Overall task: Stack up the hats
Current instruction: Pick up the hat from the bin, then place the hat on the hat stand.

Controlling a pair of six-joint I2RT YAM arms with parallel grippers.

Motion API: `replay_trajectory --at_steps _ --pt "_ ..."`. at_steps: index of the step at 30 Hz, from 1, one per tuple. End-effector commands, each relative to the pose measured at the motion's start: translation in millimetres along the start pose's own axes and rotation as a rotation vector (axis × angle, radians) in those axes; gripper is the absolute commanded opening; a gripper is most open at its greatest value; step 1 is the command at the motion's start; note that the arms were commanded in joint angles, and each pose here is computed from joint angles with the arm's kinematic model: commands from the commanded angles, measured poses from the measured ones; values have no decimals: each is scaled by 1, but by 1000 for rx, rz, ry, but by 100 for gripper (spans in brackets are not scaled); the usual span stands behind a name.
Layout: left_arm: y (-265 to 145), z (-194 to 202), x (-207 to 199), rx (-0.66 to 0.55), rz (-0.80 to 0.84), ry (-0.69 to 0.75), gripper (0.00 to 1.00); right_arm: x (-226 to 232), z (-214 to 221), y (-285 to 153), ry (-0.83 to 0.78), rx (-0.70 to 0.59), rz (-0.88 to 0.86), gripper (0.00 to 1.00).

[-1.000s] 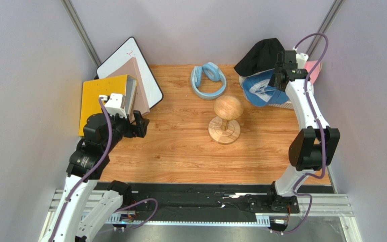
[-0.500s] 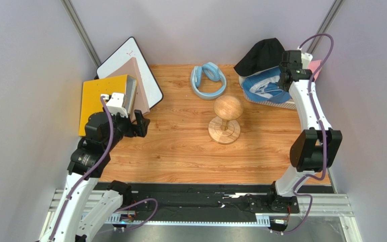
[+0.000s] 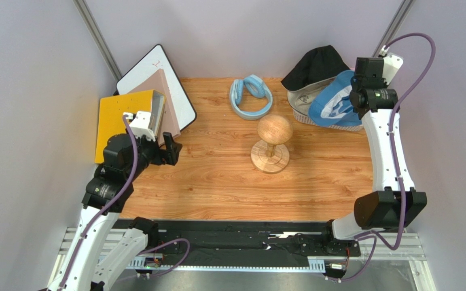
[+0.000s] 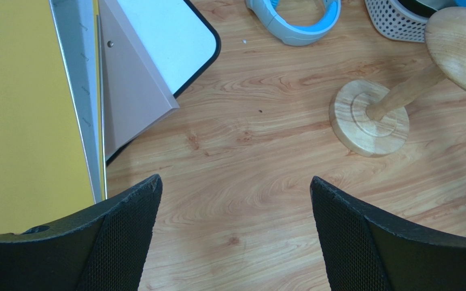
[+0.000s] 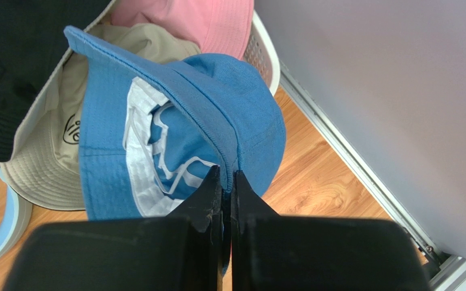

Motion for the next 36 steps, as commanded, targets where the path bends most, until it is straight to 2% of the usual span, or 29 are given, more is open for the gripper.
replay_trajectory --at_steps 1,11,26,36 --pt "2 -2 -2 -3 24 17 96 -20 -35 -45 53 -166 22 0" --pt "3 -1 -3 2 34 15 96 1 -29 -97 -75 -280 -19 0" --pt "4 0 -3 12 40 13 96 93 30 -115 -327 -262 -148 0" --pt "3 0 -3 10 35 16 96 119 50 -140 -417 -288 -207 0"
Point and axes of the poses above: each gripper's point midway between its finger pads, its own y axis out along the fingers, its own x axis along the line the jaws close on, z = x × y, the point moved 8 cm from there along -y, back along the fingers, and after that the axes turned 5 degrees about y, right-handed, at the moved point
